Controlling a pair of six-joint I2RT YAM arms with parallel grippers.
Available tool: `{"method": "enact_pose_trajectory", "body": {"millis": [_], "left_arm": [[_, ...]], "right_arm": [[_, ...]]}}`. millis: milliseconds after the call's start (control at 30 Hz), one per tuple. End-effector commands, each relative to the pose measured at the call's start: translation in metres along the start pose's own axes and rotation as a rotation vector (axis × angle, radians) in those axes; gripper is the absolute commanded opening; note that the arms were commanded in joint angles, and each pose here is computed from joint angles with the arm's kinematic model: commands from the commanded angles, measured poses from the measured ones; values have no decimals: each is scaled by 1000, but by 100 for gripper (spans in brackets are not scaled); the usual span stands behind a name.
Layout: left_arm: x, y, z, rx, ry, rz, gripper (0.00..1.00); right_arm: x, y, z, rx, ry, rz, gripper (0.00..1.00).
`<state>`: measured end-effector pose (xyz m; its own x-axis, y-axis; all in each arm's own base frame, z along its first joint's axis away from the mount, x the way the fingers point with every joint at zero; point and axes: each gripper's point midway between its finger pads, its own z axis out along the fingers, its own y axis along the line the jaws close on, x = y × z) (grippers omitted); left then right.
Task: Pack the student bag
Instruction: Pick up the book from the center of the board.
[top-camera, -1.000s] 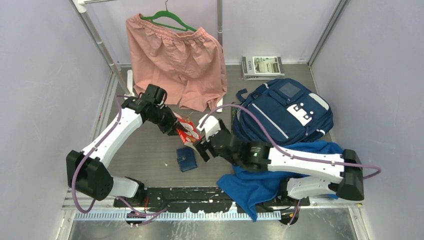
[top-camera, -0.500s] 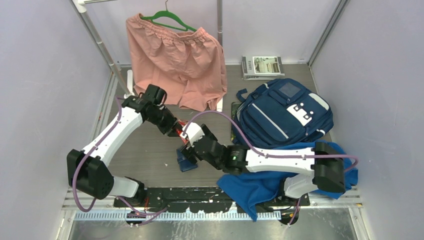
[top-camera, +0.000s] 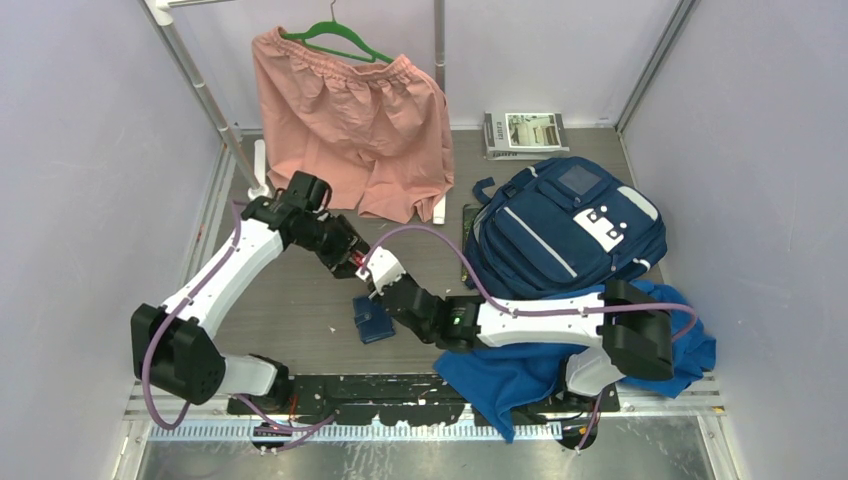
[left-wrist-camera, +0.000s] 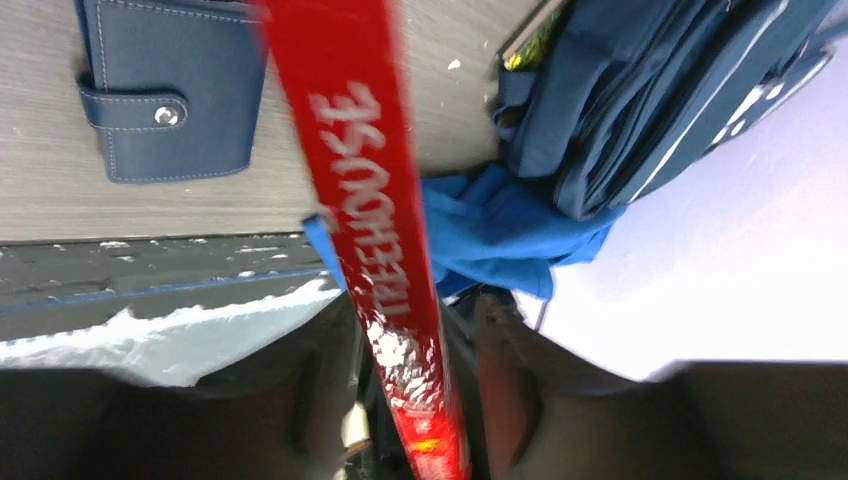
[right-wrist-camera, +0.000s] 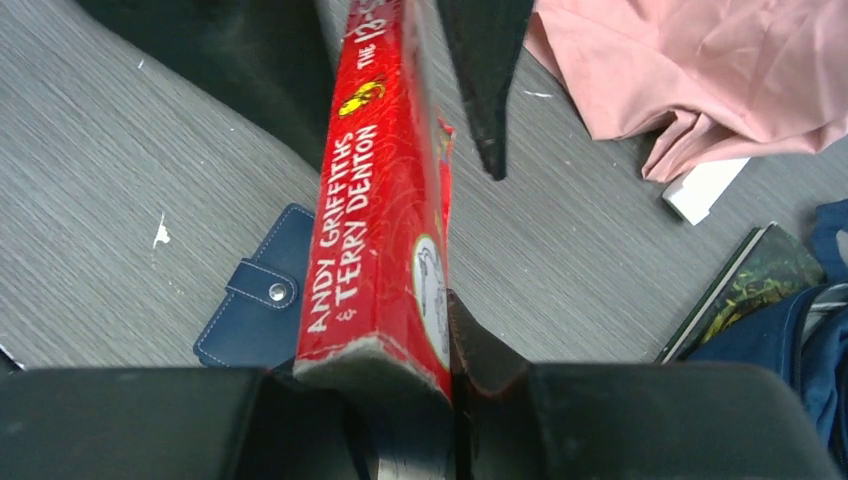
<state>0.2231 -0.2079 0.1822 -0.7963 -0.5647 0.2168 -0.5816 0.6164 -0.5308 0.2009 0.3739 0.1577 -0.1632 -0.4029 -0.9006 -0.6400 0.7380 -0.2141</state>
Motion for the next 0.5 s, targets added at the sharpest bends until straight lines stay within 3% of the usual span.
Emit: {"method": "enact_pose_trajectory", "body": {"millis": [0,67,100,333,467], "left_arm": [[7,-23,-27,163,-32,137,69],[2,-26,-39,191,-93,200,92],[0,-28,-46,203,-124,243,96],[-4,-36,-81,350,-343,605,94],[11,-32,-85,406,-281,760,96]], "right_arm": [[-47,-27,-20,-22,-91,219,1],[-44,-45,-24,-99,-40,323,1],[-44,-50,-28,-156,-15,385,1],[-64,-82,-70,-533,62,681,1],[-90,-99,-97,-763,5,842,1]]}}
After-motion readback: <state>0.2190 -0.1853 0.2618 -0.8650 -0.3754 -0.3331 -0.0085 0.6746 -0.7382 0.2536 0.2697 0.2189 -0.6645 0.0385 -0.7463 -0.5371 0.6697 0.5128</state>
